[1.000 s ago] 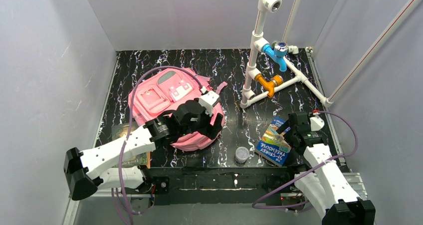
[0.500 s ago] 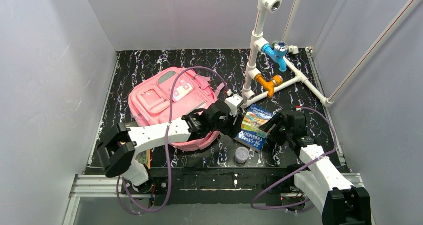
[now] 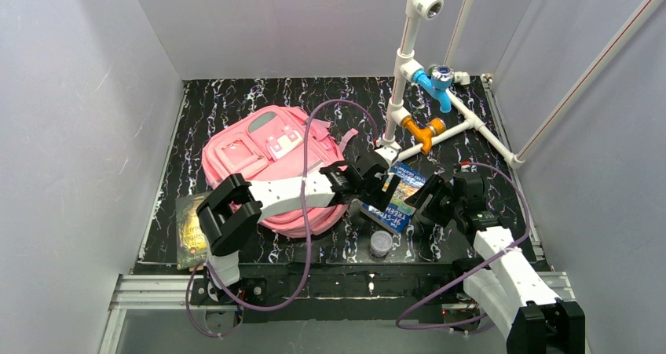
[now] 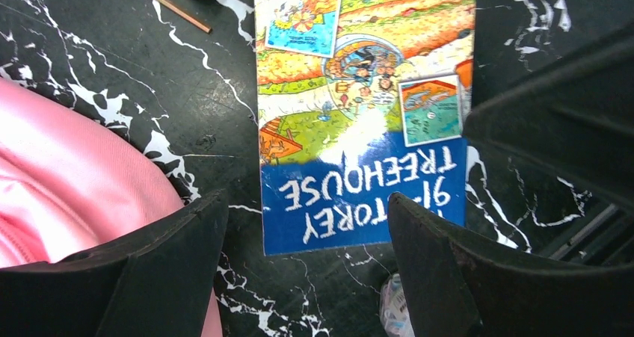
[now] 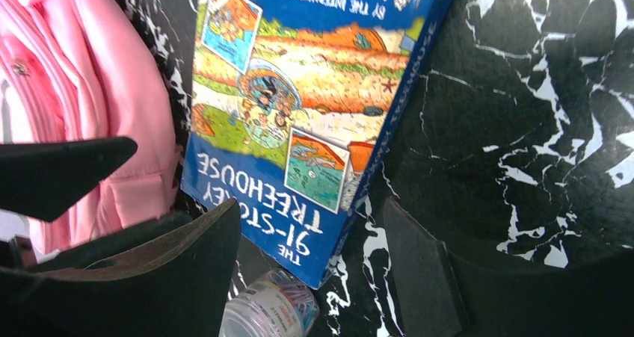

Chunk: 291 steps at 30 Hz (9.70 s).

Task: Pack the student bag
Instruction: Pick up the book from the center of the board, then place the book in the student bag.

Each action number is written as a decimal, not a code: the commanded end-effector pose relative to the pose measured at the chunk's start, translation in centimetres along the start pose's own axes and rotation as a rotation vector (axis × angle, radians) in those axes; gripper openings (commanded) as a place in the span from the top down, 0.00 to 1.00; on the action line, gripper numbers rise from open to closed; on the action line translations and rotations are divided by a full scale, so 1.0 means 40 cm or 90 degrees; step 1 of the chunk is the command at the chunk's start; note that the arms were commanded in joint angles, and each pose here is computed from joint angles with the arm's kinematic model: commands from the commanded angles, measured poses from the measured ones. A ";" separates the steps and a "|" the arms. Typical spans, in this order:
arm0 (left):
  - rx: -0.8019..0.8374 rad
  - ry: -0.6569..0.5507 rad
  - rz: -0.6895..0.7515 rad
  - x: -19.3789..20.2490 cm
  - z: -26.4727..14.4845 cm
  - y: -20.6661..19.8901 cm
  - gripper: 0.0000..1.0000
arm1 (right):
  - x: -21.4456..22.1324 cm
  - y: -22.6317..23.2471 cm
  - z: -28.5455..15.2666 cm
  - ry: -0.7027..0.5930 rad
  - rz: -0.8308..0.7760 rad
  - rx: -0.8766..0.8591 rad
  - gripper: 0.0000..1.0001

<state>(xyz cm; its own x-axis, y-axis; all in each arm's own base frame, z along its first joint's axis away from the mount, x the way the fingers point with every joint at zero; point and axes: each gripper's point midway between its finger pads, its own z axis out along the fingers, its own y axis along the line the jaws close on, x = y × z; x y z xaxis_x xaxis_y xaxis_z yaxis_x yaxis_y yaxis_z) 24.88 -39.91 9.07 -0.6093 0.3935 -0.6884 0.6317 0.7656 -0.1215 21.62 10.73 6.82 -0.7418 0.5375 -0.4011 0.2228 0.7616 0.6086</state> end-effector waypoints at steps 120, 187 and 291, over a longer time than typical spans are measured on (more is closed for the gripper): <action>0.208 -0.120 -0.579 -0.101 -0.515 0.160 0.02 | 0.015 0.429 -0.382 0.157 0.123 -0.450 0.99; 0.456 -0.131 -0.660 -0.191 -0.490 -0.029 0.03 | -0.048 0.536 -0.454 0.167 0.167 -0.606 0.99; -0.157 0.091 0.034 0.144 -0.342 0.241 0.40 | 0.043 0.340 -0.301 -0.162 0.206 -0.343 0.99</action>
<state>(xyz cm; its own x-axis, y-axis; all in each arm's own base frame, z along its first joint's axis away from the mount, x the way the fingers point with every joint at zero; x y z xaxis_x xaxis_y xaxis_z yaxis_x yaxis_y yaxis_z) 20.30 -24.20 12.65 -0.7551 0.3277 -0.5678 0.4425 0.8938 -0.0725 15.26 18.78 18.18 -0.5592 0.7870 -0.2606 0.0572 0.3502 0.9349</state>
